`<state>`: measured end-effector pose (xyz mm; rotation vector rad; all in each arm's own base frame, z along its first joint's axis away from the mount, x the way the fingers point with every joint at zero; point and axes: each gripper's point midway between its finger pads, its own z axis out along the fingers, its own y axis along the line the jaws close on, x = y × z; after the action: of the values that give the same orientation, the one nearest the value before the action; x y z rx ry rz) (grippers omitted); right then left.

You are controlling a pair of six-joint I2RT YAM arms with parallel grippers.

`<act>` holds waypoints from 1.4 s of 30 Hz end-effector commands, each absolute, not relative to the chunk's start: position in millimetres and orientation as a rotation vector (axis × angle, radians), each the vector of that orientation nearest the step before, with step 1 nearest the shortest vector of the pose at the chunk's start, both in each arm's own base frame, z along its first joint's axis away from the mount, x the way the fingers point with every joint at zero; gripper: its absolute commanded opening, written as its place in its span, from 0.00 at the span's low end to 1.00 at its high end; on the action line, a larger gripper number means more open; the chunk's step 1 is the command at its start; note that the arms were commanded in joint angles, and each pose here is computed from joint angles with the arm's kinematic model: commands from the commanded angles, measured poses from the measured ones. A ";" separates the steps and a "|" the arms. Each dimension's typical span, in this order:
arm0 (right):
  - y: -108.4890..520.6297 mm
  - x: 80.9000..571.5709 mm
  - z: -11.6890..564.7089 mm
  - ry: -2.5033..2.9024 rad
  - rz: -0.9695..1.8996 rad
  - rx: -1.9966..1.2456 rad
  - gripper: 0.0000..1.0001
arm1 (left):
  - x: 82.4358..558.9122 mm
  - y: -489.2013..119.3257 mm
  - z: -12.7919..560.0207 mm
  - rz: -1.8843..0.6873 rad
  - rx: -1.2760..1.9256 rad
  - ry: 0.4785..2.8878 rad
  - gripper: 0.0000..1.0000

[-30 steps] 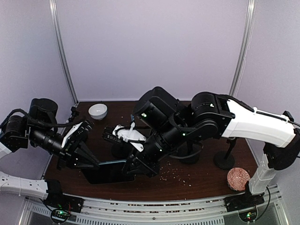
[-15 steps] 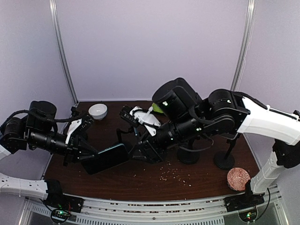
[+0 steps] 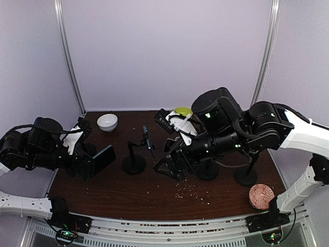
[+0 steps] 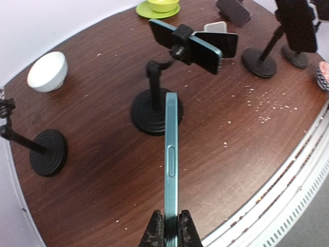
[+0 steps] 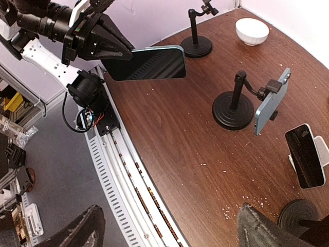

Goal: Remove the phone from the phone stand
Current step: Place the phone at the corner of the board.

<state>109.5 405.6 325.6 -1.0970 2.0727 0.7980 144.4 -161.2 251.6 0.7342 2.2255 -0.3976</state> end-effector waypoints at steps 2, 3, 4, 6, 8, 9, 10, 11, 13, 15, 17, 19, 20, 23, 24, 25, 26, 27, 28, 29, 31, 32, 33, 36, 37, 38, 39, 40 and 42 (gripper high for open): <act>385.7 128.2 343.6 2.040 0.782 -0.905 0.89 | 171.1 -121.3 250.6 -0.181 0.406 2.238 0.00; 384.6 128.9 343.0 2.040 0.781 -0.892 0.89 | 174.0 -114.8 248.6 -0.133 0.367 2.247 0.00; 383.4 130.0 343.0 2.038 0.780 -0.882 0.89 | 177.5 -104.3 246.5 -0.060 0.312 2.257 0.00; 382.3 131.1 342.6 2.037 0.779 -0.868 0.89 | 180.3 -90.1 241.3 0.048 0.228 2.285 0.00; 381.4 131.8 343.8 2.036 0.778 -0.860 0.88 | 180.6 -77.1 236.2 0.145 0.154 2.310 0.00; 381.0 132.5 344.0 2.036 0.777 -0.855 0.88 | 180.1 -71.2 233.2 0.187 0.118 2.321 0.00; 380.8 132.2 344.1 2.036 0.777 -0.854 0.88 | 179.1 -65.7 231.2 0.215 0.068 2.331 0.00; 379.8 132.6 344.6 2.037 0.777 -0.849 0.88 | 178.5 -60.9 228.2 0.252 0.041 2.340 0.00; 378.1 133.0 344.6 2.036 0.777 -0.842 0.88 | 178.7 -55.0 221.5 0.294 -0.007 2.363 0.00; 376.2 133.1 344.8 2.035 0.777 -0.834 0.88 | 179.8 -54.2 216.2 0.309 -0.024 2.384 0.00; 373.8 133.3 344.9 2.034 0.777 -0.827 0.88 | 181.6 -52.1 212.6 0.325 -0.034 2.399 0.00; 370.9 133.3 345.3 2.033 0.779 -0.818 0.88 | 182.7 -46.0 207.8 0.350 -0.058 2.422 0.00; 369.1 133.9 343.7 2.036 0.776 -0.811 0.88 | 184.0 -42.9 204.4 0.351 -0.086 2.436 0.00; 365.4 134.3 342.4 2.036 0.775 -0.797 0.88 | 189.4 -39.8 192.2 0.328 -0.120 2.479 0.00; 364.5 135.0 341.7 2.036 0.771 -0.793 0.88 | 190.9 -37.3 189.4 0.331 -0.139 2.489 0.00; 363.3 135.1 341.8 2.036 0.770 -0.790 0.88 | 192.0 -33.6 186.5 0.343 -0.161 2.501 0.00; 362.1 135.5 341.4 2.037 0.764 -0.789 0.88 | 192.3 -30.1 182.1 0.358 -0.182 2.521 0.00; 361.0 136.1 340.4 2.039 0.757 -0.787 0.88 | 192.1 -25.9 176.8 0.382 -0.208 2.546 0.00; 360.3 136.2 340.4 2.038 0.753 -0.786 0.88 | 192.1 -22.4 171.8 0.407 -0.227 2.569 0.00; 359.5 136.8 339.8 2.040 0.747 -0.784 0.88 | 191.9 -19.4 166.7 0.434 -0.245 2.595 0.00; 357.9 137.6 339.2 2.041 0.743 -0.778 0.88 | 191.9 -13.4 156.1 0.473 -0.311 2.646 0.00; 357.4 137.5 339.4 2.041 0.742 -0.777 0.88 | 192.7 -12.4 151.7 0.485 -0.333 2.664 0.00; 357.1 137.7 338.7 2.042 0.740 -0.775 0.88 | 193.4 -11.2 148.1 0.501 -0.351 2.676 0.00; 353.7 138.7 338.6 2.044 0.733 -0.762 0.88 | 194.5 -6.0 136.4 0.568 -0.388 2.699 0.00; 352.4 139.3 338.5 2.045 0.730 -0.757 0.88 | 194.2 -4.2 131.4 0.584 -0.405 2.709 0.00; 351.0 139.3 337.8 2.047 0.730 -0.753 0.88 | 194.3 -3.0 126.1 0.598 -0.419 2.723 0.00; 350.0 139.2 337.4 2.047 0.730 -0.747 0.88 | 193.9 -0.6 121.6 0.620 -0.442 2.732 0.00; 348.3 139.7 336.9 2.049 0.728 -0.741 0.88 | 193.5 1.5 117.7 0.642 -0.463 2.735 0.00; 345.4 139.6 335.0 2.053 0.726 -0.733 0.88 | 192.4 5.8 109.2 0.676 -0.520 2.737 0.00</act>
<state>134.3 357.7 329.5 -0.7983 2.0637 0.7329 189.1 -0.8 119.8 -0.3960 2.7648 0.6434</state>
